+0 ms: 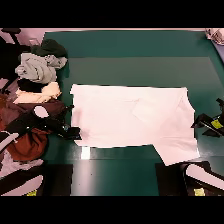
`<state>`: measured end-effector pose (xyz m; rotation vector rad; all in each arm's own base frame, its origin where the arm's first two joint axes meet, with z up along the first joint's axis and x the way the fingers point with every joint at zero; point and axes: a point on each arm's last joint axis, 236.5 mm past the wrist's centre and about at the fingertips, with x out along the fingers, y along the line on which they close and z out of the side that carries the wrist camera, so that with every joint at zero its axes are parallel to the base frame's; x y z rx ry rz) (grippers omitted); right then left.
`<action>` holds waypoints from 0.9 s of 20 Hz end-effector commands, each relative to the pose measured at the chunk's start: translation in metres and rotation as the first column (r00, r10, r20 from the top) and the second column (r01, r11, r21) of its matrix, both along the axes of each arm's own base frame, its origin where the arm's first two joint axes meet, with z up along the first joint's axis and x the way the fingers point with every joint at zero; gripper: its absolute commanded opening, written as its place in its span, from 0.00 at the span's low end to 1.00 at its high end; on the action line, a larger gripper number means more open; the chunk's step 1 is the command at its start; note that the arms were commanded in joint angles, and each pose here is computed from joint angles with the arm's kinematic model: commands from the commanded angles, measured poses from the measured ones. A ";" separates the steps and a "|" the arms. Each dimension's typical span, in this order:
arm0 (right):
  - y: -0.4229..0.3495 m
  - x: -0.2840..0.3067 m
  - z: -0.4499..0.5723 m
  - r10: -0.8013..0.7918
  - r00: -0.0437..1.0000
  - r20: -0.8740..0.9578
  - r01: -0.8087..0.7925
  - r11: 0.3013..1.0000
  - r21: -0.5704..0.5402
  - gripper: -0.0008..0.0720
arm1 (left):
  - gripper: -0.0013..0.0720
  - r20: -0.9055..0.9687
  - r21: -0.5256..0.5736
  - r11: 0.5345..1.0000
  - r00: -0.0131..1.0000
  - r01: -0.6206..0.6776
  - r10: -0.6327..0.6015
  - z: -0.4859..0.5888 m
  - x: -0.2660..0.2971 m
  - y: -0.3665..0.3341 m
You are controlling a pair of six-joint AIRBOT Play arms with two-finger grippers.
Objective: Fold the shirts.
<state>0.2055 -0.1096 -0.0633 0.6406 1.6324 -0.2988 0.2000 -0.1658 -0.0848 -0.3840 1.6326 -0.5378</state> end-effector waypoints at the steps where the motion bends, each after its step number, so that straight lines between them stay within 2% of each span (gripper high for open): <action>1: 0.005 -0.007 -0.013 -0.025 1.000 -0.002 0.025 0.999 0.040 0.97 | 0.05 -0.019 -0.007 1.000 1.000 -0.013 0.013 0.004 -0.001 -0.002; 7: 0.045 -0.014 -0.049 -0.023 0.999 0.048 0.016 0.990 0.139 0.94 | 0.05 0.024 -0.023 1.000 1.000 -0.005 0.006 0.022 0.016 -0.007; 8: 0.052 -0.008 -0.050 -0.016 0.996 0.089 0.002 0.989 0.149 0.86 | 0.05 0.027 -0.024 1.000 1.000 -0.009 0.009 0.025 0.019 -0.007; 9: 0.058 0.004 -0.046 -0.022 0.988 0.150 -0.001 0.989 0.151 0.75 | 0.05 0.027 -0.026 1.000 1.000 -0.013 0.014 0.028 0.021 -0.008; 11: 0.064 0.031 -0.028 -0.028 0.962 0.271 -0.010 0.991 0.136 0.32 | 0.05 0.036 -0.031 0.999 0.999 -0.019 0.020 0.032 0.026 -0.009; 13: 0.064 0.050 -0.005 0.007 0.935 0.354 -0.042 0.995 0.093 0.06 | 0.05 0.035 -0.033 0.999 0.999 -0.035 0.036 0.036 0.029 -0.010; 18: 0.047 0.066 0.043 0.082 0.903 0.422 -0.087 0.996 -0.006 0.04 | 0.05 0.029 -0.044 0.999 0.999 -0.023 0.024 0.048 0.031 -0.013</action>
